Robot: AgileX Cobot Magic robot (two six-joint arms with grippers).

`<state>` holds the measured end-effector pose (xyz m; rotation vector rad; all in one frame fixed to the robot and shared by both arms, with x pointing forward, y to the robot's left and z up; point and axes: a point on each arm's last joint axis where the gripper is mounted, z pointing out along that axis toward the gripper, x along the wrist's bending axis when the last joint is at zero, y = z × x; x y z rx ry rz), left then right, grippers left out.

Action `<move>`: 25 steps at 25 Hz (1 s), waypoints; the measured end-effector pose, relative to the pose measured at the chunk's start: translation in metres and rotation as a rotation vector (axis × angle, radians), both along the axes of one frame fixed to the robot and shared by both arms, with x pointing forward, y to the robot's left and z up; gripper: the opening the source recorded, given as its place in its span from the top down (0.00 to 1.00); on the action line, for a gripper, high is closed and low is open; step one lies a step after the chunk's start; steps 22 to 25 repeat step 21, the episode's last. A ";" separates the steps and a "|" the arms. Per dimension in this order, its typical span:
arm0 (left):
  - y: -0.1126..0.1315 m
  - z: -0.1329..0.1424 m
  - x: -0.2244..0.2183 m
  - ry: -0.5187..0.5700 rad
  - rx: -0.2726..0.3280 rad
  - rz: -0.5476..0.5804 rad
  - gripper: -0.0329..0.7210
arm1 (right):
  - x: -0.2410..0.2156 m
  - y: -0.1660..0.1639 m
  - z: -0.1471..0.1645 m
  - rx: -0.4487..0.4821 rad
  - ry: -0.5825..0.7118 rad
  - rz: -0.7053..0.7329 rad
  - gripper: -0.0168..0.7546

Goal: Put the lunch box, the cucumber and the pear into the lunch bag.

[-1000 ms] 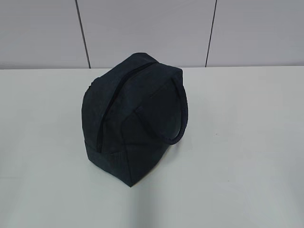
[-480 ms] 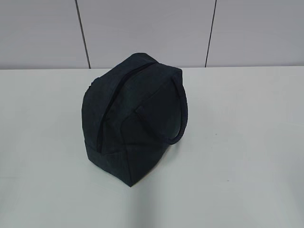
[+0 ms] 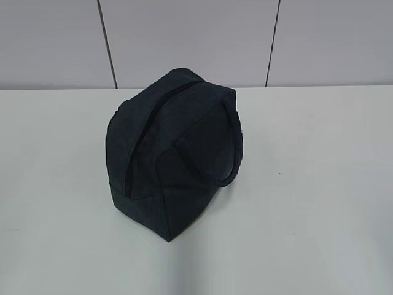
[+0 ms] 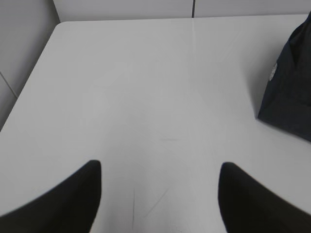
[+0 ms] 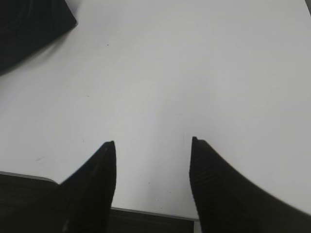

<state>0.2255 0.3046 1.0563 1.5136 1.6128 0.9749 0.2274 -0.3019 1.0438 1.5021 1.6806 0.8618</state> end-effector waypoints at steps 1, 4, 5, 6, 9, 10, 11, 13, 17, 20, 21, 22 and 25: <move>0.000 0.000 0.000 -0.001 0.000 0.000 0.36 | 0.000 0.000 0.000 0.000 0.000 0.002 0.47; 0.000 0.000 0.000 -0.001 0.000 0.000 0.36 | 0.000 0.000 0.000 0.000 0.000 0.002 0.47; 0.000 0.000 0.000 -0.001 0.000 0.000 0.36 | 0.000 0.000 0.000 0.000 -0.002 0.002 0.47; 0.000 0.000 0.000 -0.001 0.000 0.000 0.37 | 0.000 0.000 0.000 0.000 -0.002 0.002 0.47; 0.000 0.000 0.000 -0.001 0.000 0.000 0.38 | 0.000 0.000 0.000 0.000 -0.002 0.002 0.47; 0.000 0.000 0.000 -0.001 0.000 0.000 0.39 | 0.000 0.000 0.000 0.000 -0.002 0.002 0.47; 0.000 0.000 0.000 -0.001 0.000 0.000 0.39 | 0.000 0.000 0.000 0.000 -0.002 0.002 0.47; 0.000 0.000 0.000 -0.001 0.000 0.000 0.40 | 0.000 0.000 0.000 0.000 -0.002 0.002 0.47; 0.000 0.000 0.000 -0.001 0.000 0.000 0.42 | 0.000 0.000 0.000 0.000 -0.002 0.002 0.47; 0.000 0.000 0.000 -0.001 0.000 0.000 0.43 | 0.000 0.000 0.000 0.000 -0.002 0.002 0.47; 0.000 0.000 0.000 -0.001 0.000 0.000 0.43 | 0.000 0.000 0.000 0.000 -0.002 0.002 0.47; 0.000 0.000 0.000 -0.001 0.000 0.000 0.43 | 0.000 0.000 0.000 0.000 -0.002 0.002 0.47; 0.000 0.000 0.000 -0.001 0.000 0.000 0.43 | 0.000 0.000 0.000 0.000 -0.002 0.002 0.47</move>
